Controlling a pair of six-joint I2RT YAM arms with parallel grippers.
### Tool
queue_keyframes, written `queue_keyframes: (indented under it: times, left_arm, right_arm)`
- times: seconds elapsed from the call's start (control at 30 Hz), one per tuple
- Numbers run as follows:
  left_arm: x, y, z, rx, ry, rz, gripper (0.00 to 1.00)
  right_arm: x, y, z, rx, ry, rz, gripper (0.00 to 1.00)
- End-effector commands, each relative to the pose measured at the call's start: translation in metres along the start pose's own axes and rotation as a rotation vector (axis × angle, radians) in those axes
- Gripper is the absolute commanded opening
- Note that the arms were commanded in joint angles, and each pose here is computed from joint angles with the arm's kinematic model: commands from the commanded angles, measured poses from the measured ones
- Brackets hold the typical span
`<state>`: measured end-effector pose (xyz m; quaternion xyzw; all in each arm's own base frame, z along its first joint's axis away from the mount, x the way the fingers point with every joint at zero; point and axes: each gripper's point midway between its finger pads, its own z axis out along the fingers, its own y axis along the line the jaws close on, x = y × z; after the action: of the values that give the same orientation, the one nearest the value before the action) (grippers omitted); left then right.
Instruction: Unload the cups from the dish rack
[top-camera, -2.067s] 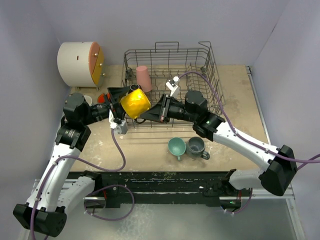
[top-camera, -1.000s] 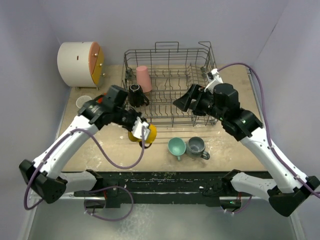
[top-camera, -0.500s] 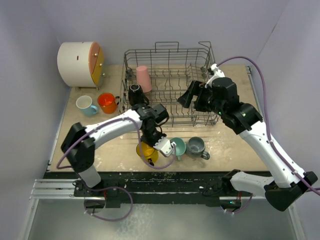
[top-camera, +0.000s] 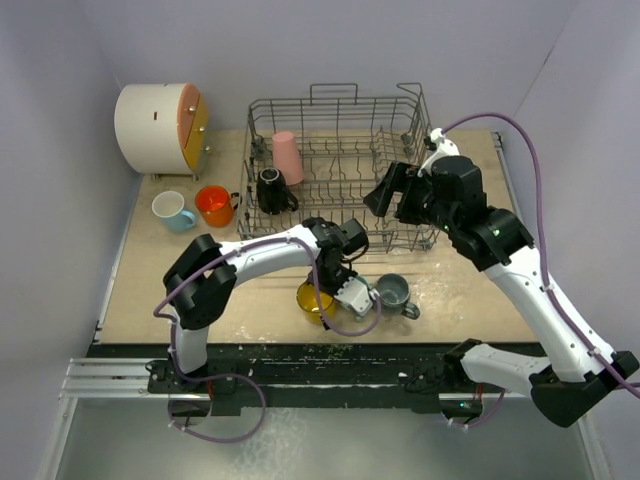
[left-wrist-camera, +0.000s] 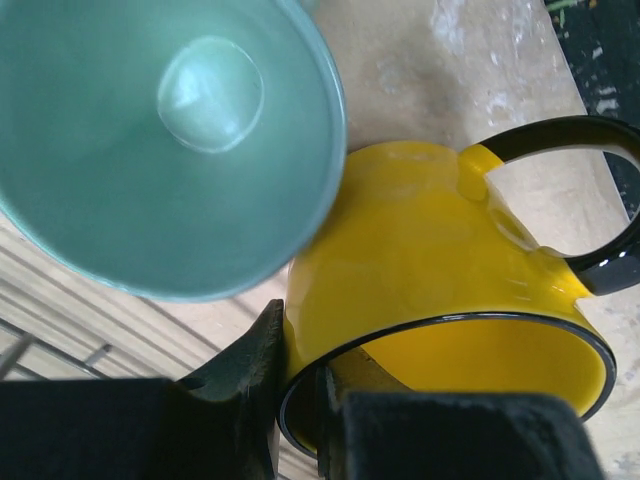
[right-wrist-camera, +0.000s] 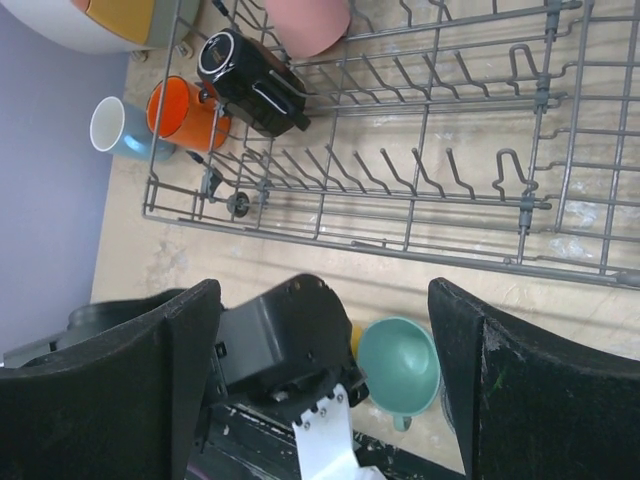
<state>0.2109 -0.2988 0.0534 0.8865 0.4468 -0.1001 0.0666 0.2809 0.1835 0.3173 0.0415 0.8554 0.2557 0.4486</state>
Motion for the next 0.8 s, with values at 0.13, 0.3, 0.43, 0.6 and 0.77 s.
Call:
queue_keyframes:
  times: [0.13, 0.3, 0.43, 0.6, 0.77]
  left_arm:
    - [-0.027, 0.03, 0.002, -0.087, -0.008, 0.044, 0.0]
    - [-0.025, 0.039, 0.007, -0.129, 0.024, 0.067, 0.04]
    - [-0.027, 0.049, 0.005, -0.175, 0.053, 0.086, 0.31]
    - [-0.022, 0.049, -0.015, -0.227, 0.096, 0.088, 0.64]
    - [-0.017, 0.035, -0.061, -0.279, 0.111, 0.078, 0.84]
  right_arm:
    - [-0.028, -0.002, -0.017, 0.007, -0.086, -0.019, 0.87]
    - [-0.029, -0.007, -0.021, 0.022, -0.091, -0.024, 0.87]
    - [-0.028, -0.009, -0.022, 0.029, -0.092, -0.024, 0.88]
    - [-0.031, -0.01, -0.019, 0.038, -0.094, -0.033, 0.89]
    - [-0.042, -0.005, -0.003, 0.039, -0.098, -0.076, 0.93]
